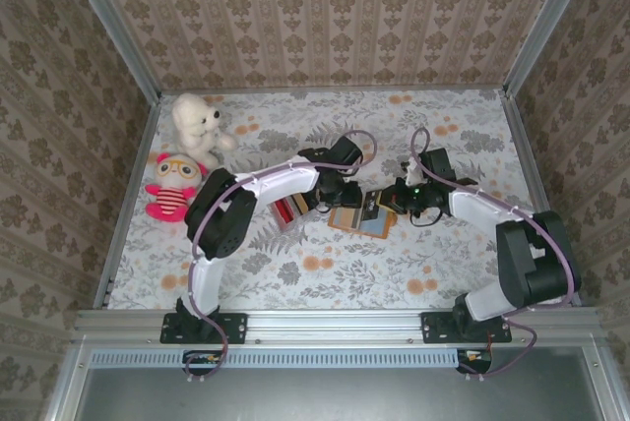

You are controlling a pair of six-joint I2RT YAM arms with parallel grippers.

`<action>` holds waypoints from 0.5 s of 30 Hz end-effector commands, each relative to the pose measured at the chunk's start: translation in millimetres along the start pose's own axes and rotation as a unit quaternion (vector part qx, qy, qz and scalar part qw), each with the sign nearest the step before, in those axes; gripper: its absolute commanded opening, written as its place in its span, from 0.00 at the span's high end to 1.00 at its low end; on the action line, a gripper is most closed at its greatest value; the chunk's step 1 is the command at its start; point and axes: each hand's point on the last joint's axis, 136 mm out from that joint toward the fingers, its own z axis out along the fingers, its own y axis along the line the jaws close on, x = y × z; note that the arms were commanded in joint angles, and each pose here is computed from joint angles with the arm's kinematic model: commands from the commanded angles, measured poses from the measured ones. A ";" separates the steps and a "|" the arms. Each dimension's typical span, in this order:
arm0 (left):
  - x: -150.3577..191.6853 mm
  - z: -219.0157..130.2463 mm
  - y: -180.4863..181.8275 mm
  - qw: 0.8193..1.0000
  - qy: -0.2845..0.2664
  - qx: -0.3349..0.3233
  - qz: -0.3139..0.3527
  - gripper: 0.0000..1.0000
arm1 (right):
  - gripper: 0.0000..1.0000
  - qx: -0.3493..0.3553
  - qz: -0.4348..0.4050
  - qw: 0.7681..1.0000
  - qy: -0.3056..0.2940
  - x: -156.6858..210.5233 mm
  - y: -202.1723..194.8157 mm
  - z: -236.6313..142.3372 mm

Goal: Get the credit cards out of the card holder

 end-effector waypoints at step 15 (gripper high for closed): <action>-57.9 -156.5 55.0 0.980 -0.188 0.051 -0.046 0.29 | 1.00 -0.097 -0.151 0.979 -0.100 9.6 103.9 -88.3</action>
